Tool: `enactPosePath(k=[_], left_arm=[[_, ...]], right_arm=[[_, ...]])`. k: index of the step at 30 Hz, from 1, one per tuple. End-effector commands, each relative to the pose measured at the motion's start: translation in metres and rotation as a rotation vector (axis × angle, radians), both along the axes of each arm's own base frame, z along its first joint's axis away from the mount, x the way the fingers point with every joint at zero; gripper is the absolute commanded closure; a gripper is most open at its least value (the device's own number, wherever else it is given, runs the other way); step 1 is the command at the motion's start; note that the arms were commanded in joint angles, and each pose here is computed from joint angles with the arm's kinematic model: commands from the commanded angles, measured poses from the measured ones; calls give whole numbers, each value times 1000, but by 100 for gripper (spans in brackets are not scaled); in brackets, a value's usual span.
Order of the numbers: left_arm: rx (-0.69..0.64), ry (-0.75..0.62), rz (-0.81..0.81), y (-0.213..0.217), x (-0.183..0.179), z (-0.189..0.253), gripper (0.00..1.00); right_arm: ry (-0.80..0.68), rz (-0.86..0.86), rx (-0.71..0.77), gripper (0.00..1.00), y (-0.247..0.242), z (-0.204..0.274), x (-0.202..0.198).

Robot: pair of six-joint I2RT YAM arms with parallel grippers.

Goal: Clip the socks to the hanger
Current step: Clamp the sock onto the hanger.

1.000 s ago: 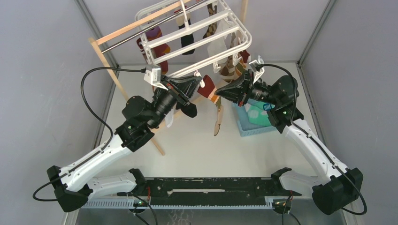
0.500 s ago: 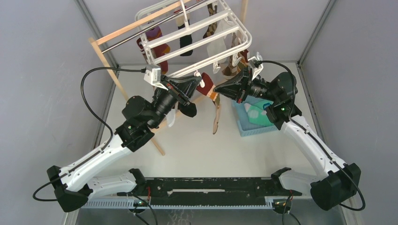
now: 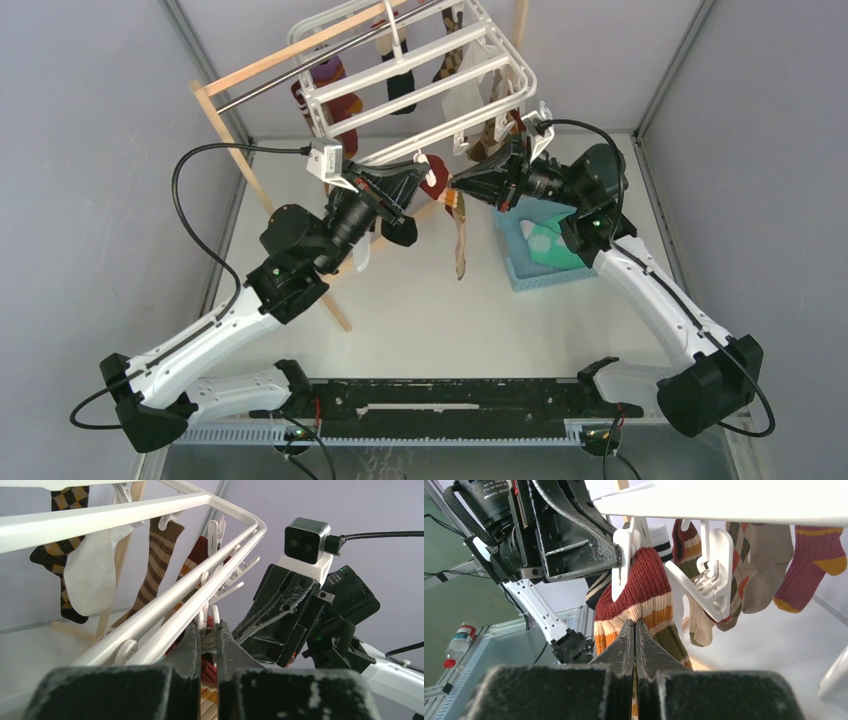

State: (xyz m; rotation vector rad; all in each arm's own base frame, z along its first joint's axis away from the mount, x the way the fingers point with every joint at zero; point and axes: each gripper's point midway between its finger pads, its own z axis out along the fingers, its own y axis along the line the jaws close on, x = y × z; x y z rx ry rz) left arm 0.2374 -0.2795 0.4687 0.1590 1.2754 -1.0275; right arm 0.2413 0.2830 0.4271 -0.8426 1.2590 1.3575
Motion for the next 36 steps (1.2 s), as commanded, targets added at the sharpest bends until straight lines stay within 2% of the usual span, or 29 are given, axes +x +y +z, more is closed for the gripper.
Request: enactPosePath(k=[1,25,36], left_arm=[[7,-2,-17,-2,-3,-5,100],[-6,-2,-22,1,-5,-3,100],[-5,-1,-26,-1,-5,-4,100]], right_arm=[[-65,16,34,100,3,23,-6],[5,16,-20,100,25,-12,9],[-20,16,-3,100,25,-1,8]])
